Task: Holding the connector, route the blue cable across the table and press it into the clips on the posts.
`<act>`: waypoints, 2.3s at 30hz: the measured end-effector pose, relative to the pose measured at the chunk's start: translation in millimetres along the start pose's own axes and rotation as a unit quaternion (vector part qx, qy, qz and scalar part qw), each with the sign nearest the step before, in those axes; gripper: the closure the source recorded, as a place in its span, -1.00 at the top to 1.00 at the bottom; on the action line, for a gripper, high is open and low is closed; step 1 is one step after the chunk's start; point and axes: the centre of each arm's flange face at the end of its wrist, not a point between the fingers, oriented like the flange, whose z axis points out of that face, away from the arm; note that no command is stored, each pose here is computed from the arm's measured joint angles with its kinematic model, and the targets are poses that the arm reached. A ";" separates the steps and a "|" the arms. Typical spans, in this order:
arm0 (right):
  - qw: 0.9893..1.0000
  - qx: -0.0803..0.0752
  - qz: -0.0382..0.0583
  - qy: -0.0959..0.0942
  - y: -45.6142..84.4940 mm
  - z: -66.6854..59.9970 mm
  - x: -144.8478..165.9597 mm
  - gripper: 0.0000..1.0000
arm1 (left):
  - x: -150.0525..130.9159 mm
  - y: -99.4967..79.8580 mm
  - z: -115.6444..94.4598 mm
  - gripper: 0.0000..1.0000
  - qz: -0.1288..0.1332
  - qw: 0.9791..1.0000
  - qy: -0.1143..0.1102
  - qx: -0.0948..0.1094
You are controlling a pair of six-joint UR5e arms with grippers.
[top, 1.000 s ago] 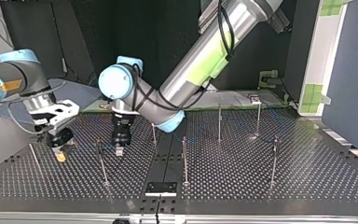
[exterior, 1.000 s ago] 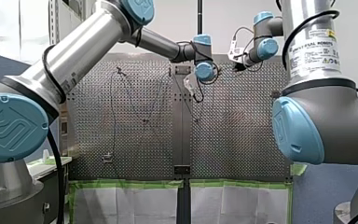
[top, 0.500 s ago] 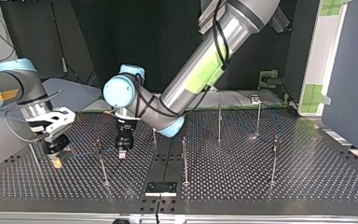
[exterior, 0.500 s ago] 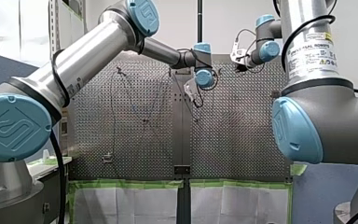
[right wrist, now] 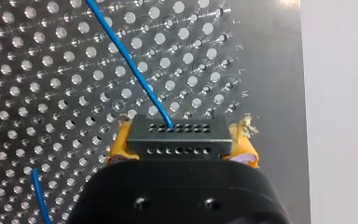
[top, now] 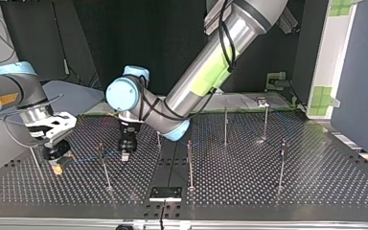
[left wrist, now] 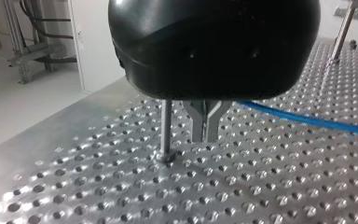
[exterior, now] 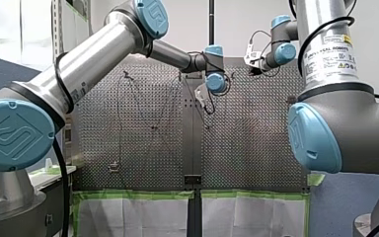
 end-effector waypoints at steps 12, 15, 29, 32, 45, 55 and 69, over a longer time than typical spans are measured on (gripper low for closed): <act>1.000 0.000 0.000 -0.001 -0.3 -0.1 -0.3 -1.00 | 8.1 -6.0 -14.3 1.00 0.015 0.999 0.035 -0.004; 1.000 0.000 0.000 -0.001 -0.3 -0.1 -0.3 -1.00 | 8.8 -7.1 -18.6 1.00 0.019 0.999 0.045 -0.006; 1.000 0.008 0.002 -0.006 -2.5 -0.8 -1.5 -1.00 | 2.4 -26.6 -61.5 1.00 0.041 0.996 0.081 -0.027; 1.000 0.009 0.002 -0.007 -2.9 -0.9 -1.7 -1.00 | -5.2 -32.4 -70.6 1.00 0.040 0.996 0.078 -0.020; 1.000 0.006 0.003 -0.008 -1.9 -1.3 -1.8 -1.00 | -50.2 -41.0 -95.6 1.00 0.045 0.999 0.028 -0.003; 1.000 0.007 0.003 -0.009 -3.2 -1.1 -2.2 -1.00 | -79.8 -36.4 -113.9 1.00 0.043 0.999 -0.004 -0.018; 1.000 0.010 0.001 -0.010 -6.9 -0.5 -3.6 -1.00 | -101.8 -71.2 -184.4 1.00 -0.042 0.998 -0.041 -0.012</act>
